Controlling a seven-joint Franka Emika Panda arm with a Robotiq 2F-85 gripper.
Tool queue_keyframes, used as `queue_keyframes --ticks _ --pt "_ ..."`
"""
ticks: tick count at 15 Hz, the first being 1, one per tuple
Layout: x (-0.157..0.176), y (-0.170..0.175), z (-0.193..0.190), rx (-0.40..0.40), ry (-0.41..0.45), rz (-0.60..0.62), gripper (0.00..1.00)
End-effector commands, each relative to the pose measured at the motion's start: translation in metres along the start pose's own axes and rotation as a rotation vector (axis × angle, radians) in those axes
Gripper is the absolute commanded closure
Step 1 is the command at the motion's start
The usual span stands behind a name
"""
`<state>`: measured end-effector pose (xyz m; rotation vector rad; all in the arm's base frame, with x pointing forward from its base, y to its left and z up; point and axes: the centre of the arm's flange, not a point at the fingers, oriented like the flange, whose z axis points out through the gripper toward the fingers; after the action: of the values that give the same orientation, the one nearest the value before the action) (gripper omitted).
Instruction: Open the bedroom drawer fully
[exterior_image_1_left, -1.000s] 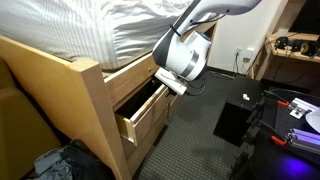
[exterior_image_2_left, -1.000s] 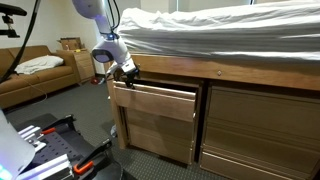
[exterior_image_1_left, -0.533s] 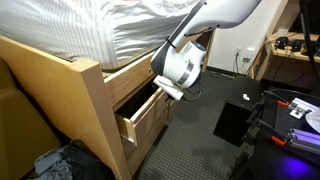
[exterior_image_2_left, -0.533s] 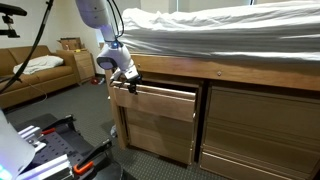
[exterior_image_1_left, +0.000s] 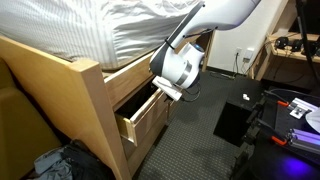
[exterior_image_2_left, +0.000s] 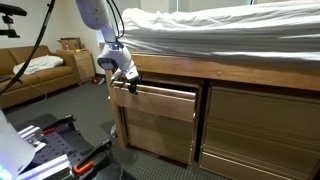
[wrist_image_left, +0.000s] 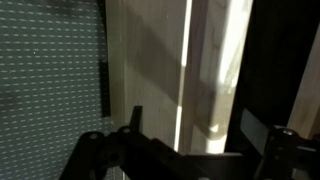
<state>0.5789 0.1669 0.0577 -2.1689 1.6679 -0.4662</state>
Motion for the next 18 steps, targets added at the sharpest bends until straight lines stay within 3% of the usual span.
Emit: queue_keyframes --ticks 1,6,12,13,18 --pt "0.006 0.017 0.001 -0.074 -0.035 0.006 0.0" --pt "0.026 0.038 -0.014 -0.235 -0.066 0.02 0.0" --pt "0.06 0.069 -0.043 -0.443 0.026 0.031 0.0" --pt "0.066 0.105 -0.033 -0.343 0.002 0.036 0.0" --pt "0.063 0.105 -0.037 -0.35 0.012 0.037 0.0"
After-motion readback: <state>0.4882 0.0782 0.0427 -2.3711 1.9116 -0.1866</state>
